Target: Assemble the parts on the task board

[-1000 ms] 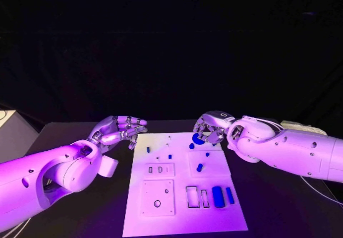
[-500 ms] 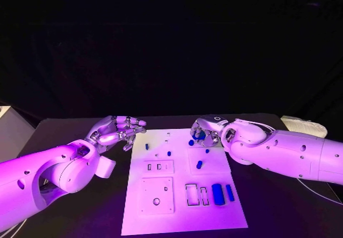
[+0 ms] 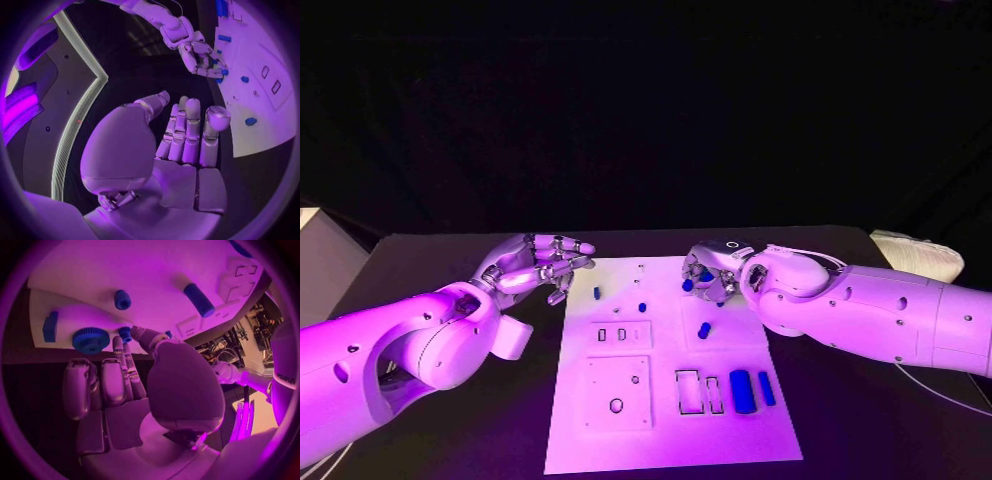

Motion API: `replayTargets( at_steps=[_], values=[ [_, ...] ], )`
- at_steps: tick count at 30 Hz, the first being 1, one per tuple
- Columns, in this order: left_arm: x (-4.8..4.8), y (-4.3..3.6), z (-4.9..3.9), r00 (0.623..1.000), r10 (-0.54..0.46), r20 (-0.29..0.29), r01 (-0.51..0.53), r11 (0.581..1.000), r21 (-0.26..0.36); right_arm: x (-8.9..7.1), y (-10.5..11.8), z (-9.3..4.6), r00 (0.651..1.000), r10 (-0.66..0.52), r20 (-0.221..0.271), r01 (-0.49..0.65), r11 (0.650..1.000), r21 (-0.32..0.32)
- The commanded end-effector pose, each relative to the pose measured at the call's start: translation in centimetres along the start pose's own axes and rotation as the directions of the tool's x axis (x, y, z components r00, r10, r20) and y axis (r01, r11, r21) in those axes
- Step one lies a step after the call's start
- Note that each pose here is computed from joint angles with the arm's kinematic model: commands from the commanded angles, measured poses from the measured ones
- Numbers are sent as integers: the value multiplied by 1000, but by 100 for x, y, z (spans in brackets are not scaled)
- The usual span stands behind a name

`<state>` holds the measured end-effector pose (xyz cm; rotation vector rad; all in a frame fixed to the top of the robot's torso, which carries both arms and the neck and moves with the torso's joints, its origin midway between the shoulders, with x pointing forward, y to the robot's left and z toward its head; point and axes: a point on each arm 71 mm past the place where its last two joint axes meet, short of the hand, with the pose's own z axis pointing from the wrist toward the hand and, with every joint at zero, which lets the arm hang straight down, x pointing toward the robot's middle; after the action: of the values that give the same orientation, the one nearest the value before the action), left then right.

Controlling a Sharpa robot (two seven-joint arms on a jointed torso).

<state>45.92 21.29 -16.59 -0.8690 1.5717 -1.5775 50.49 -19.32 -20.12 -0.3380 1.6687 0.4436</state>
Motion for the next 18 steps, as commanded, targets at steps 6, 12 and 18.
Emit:
replayTargets(
  at_steps=[6, 12, 18],
  values=[
    [15, -20, 3, 1000, -2, -19, 3, 1000, 8, 15, 39, 10, 999, -32, -12, 32, 999, 6],
    [4, -15, 3, 1000, -2, -16, 3, 1000, 3, 12, 62, 12, 1000, -30, -7, 30, 1000, 5],
    [-2, -10, 4, 1000, -4, -16, 4, 1000, -2, -2, 69, 13, 1000, -24, 13, 24, 1000, 10]
  ],
)
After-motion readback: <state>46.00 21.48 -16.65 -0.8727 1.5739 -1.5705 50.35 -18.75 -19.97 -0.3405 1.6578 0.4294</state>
